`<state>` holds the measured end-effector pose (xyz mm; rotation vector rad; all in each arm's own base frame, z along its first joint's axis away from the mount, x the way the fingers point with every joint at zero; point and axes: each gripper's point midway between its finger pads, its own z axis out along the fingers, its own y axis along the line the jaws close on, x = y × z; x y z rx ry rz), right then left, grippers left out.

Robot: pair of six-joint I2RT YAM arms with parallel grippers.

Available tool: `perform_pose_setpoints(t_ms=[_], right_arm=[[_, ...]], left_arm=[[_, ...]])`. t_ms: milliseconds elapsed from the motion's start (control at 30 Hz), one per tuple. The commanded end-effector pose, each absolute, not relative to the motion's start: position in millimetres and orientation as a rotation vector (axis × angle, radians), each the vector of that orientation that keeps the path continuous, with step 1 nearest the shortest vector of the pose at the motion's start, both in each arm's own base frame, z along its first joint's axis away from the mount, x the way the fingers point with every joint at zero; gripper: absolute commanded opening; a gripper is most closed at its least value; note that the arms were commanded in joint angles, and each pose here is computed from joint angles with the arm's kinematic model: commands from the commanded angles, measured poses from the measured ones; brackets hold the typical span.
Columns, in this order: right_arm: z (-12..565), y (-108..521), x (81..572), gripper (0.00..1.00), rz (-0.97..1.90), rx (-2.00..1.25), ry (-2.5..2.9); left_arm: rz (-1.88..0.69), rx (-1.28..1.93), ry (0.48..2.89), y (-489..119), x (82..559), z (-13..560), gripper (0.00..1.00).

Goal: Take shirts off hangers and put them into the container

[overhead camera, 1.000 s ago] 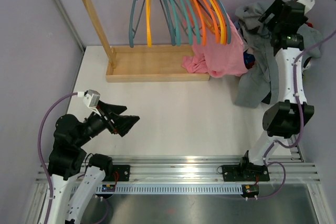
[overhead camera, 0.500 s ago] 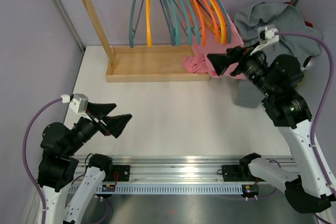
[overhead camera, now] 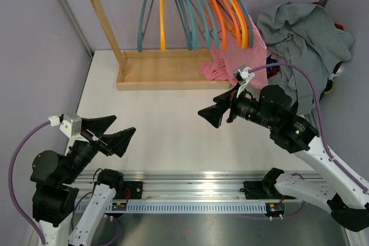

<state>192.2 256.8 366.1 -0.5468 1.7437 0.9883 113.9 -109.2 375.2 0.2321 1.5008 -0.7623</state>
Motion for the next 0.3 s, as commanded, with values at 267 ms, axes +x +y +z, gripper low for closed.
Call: perform_pose_setpoints(t_ms=[267], right_arm=[[377, 269, 169, 0.99, 1.123, -0.591, 1.646]], left_arm=[[-0.789, 0.203, 1.402, -106, 102, 407, 0.99]])
